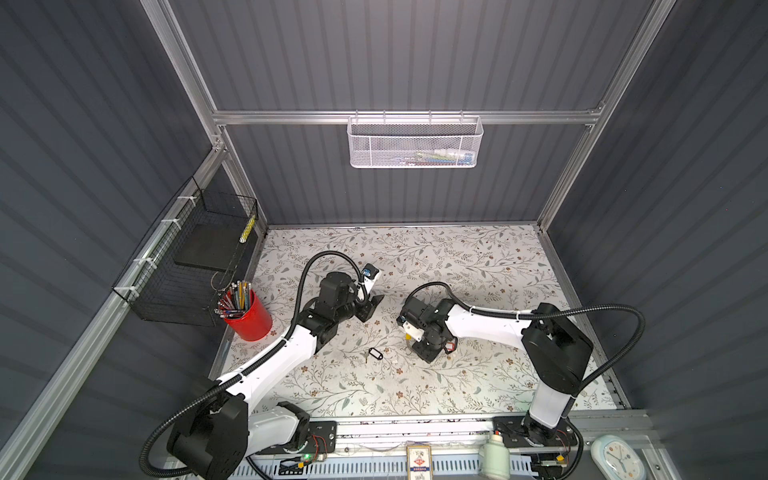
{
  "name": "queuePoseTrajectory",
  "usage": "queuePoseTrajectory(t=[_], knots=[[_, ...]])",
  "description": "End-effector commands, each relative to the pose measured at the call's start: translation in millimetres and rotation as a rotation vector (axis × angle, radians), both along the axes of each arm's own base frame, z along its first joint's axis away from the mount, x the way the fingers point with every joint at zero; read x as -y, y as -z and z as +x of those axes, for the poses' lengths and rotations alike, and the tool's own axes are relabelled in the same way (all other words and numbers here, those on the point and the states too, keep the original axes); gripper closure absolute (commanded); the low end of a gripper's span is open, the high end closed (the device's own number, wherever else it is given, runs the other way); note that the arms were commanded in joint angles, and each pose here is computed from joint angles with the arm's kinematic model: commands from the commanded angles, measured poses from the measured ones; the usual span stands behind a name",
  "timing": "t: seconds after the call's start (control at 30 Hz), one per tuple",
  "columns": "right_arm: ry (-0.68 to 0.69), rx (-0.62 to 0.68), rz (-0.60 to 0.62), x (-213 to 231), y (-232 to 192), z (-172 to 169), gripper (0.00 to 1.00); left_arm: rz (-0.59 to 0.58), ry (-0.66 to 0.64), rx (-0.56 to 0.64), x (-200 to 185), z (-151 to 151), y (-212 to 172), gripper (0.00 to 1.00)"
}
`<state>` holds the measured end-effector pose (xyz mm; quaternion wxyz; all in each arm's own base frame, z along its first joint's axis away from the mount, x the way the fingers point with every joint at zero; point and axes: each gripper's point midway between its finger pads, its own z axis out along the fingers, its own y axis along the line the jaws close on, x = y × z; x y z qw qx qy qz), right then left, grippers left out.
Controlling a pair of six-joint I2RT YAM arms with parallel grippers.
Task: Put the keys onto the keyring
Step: 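Lower the right gripper and close it on the keyring rim, then lift the keyring with the right gripper while the left gripper moves toward it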
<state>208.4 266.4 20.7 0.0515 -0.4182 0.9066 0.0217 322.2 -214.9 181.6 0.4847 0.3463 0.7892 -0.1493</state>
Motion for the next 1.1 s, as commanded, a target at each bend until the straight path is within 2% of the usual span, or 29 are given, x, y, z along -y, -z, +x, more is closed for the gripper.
queuePoseTrajectory(t=[0.0, 0.17, 0.5, 0.77, 0.93, 1.07], knots=[[0.008, 0.007, -0.035, 2.9, -1.0, 2.2, 0.78, -0.020, -0.001, 0.007, -2.2, -2.7, -5.2, 0.43], [0.007, 0.027, -0.034, 3.1, -5.5, 5.1, 0.86, -0.020, -0.002, 0.008, -2.3, -2.5, -5.6, 0.43], [-0.006, 0.023, 0.041, -9.6, -28.2, 3.9, 0.96, -0.024, 0.007, 0.007, -1.4, -4.0, -5.5, 0.43], [0.020, -0.045, 0.093, -12.9, -44.2, -1.1, 0.97, -0.049, 0.062, 0.008, 5.0, -12.7, -9.0, 0.44], [0.121, -0.090, 0.247, -14.4, -76.9, 10.0, 0.99, -0.071, 0.176, 0.056, 14.4, -29.9, -16.0, 0.46], [0.175, -0.183, 0.407, -20.9, -110.0, 11.2, 0.99, -0.089, 0.283, 0.172, 19.7, -48.6, -30.1, 0.49]])
